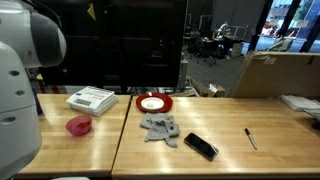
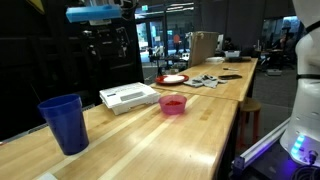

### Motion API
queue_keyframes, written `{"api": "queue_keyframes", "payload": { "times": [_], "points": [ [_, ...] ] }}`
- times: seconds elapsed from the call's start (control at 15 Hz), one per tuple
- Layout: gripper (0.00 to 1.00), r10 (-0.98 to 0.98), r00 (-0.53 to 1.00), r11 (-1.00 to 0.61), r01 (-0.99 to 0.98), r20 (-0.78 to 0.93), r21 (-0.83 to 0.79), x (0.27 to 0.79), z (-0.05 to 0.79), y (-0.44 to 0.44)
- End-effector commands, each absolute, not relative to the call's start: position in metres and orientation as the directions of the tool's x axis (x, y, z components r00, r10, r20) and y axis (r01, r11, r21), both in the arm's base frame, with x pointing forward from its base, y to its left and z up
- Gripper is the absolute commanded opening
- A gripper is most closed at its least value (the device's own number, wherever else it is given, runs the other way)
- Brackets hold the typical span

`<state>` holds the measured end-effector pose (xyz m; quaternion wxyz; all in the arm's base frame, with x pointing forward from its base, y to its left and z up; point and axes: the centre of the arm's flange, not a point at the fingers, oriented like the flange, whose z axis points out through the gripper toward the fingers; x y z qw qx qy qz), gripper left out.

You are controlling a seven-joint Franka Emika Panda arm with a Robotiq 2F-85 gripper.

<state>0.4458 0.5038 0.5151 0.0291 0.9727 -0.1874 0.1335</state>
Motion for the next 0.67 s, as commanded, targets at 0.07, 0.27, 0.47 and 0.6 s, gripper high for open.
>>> {"api": "queue_keyframes", "payload": {
  "times": [0.07,0.27,0.47,0.6],
  "points": [
    [1.00,-0.225,0.931,-0.974,-0.226,0.287,-0.030,0.452,0.538,0.556],
    [1.00,-0.138,0.956,-0.990,-0.123,0.258,-0.074,0.451,0.535,0.581],
    [1.00,-0.089,0.977,-0.992,-0.069,0.195,-0.109,0.443,0.531,0.593],
    [1.00,-0.077,0.990,-0.988,-0.059,0.122,-0.144,0.431,0.527,0.600]
  ]
}}
